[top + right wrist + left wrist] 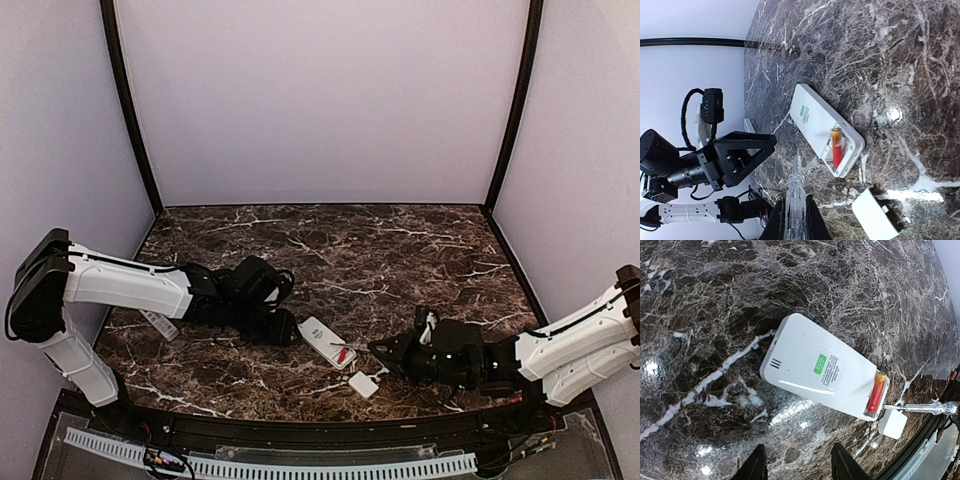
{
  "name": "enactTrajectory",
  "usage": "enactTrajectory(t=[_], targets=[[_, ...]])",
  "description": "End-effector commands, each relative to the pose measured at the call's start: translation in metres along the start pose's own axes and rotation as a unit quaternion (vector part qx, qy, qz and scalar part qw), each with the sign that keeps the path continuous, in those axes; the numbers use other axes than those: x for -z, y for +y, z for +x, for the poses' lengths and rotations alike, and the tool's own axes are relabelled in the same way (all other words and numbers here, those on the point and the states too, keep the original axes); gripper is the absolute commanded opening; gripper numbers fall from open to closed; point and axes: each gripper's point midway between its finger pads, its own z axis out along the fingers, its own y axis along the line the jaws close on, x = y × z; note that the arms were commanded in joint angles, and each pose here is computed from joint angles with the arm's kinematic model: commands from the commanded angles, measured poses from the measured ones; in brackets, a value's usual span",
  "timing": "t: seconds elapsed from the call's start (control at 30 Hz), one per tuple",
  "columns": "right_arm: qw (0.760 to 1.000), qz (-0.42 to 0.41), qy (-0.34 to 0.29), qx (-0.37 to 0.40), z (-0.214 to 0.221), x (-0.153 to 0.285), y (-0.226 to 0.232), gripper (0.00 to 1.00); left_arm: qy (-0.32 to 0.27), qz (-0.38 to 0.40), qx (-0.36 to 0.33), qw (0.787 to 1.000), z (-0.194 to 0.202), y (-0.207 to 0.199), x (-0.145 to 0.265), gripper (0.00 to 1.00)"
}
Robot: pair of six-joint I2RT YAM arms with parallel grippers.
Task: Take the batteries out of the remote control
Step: Remove the remote control without the battery cover.
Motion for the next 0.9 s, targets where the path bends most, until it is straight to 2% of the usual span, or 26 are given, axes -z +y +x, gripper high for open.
enactTrajectory(t=[0.0,0.17,0.53,0.6,0.77,0.87], targets=[[1.0,-0.008,0.015,0.017,0.007,-0.003,0.01,0.0,-0.006,0.005,0.012,1.0,0.001,0.004,0.01,0.43],[0.999,0.031,0.02,0.027,0.008,-0.004,0.005,0.0,-0.008,0.004,0.016,1.0,0.002,0.008,0.012,0.44],[0.984,0.132,0.016,0.119,0.004,0.009,0.009,0.0,-0.01,0.005,0.019,1.0,0.0,0.01,0.012,0.46],[0.979,0.153,0.018,0.136,0.005,0.011,0.005,0.0,-0.012,0.007,0.017,1.0,-0.003,0.008,0.011,0.48],[0.97,0.174,0.02,0.167,0.007,0.014,0.007,0.0,-0.011,0.007,0.011,1.0,-0.011,0.005,0.004,0.6],[0.969,0.172,0.023,0.178,0.007,0.014,0.01,0.0,-0.008,0.003,0.009,1.0,-0.018,0.004,-0.003,0.63]])
